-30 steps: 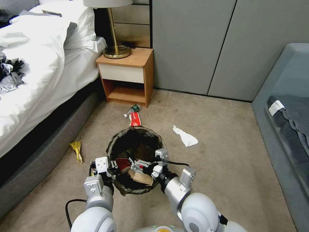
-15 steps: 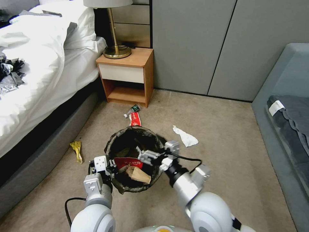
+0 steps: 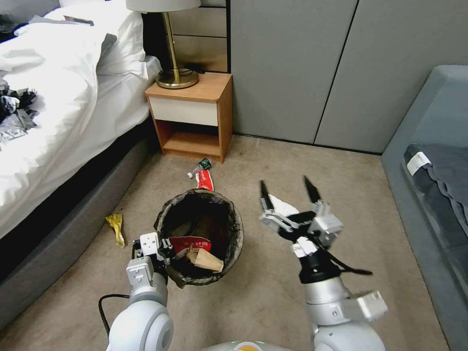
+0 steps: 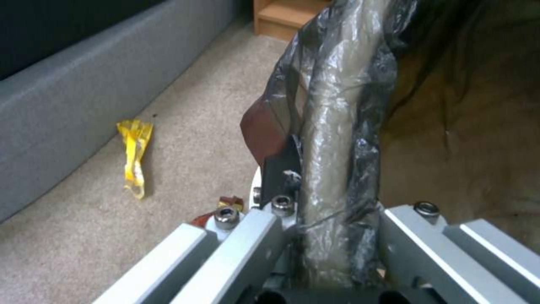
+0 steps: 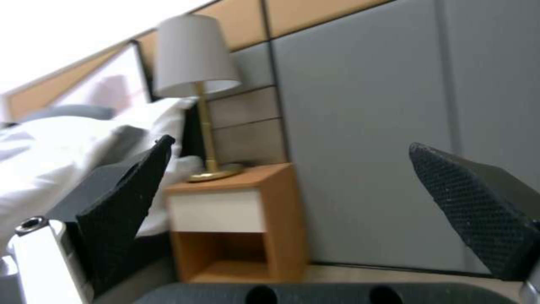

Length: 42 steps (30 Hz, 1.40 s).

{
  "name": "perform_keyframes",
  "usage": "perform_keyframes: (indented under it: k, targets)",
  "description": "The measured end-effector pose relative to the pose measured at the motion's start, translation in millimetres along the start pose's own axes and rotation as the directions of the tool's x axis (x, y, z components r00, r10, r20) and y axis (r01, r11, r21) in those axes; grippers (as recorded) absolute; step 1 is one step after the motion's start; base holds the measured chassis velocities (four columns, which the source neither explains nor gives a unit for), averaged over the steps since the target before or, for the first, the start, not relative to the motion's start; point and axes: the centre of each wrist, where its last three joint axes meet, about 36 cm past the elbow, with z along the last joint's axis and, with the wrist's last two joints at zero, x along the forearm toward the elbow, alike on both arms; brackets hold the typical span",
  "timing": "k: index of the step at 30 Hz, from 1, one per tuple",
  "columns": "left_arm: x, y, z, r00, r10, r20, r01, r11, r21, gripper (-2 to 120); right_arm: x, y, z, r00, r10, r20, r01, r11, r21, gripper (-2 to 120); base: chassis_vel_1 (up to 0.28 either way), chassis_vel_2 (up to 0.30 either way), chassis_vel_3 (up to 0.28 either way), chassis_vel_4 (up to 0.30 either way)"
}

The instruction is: Pick up the trash bin, then pick up the garbage from the floor and place it into the trash bin.

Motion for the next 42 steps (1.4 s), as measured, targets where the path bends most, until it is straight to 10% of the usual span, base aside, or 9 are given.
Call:
perform_keyframes:
  k: [15, 42]
  targets:
    - [4.2, 0.6, -1.5, 1.0, 0.002, 0.004, -0.002, 1.0, 0.005, 0, 35.5, -48.5, 58.3, 0.993, 0.117, -0.019, -0.113, 0.983, 0.145, 100, 0.0, 0.0, 0.0, 0.0]
    - [6.2, 0.2, -2.4, 1.0, 0.002, 0.008, -0.002, 1.0, 0.007, 0, 25.5, -59.2, 60.7, 0.994, 0.112, -0.007, -0.11, 0.982, 0.153, 100, -0.094, 0.093, 0.091, -0.094]
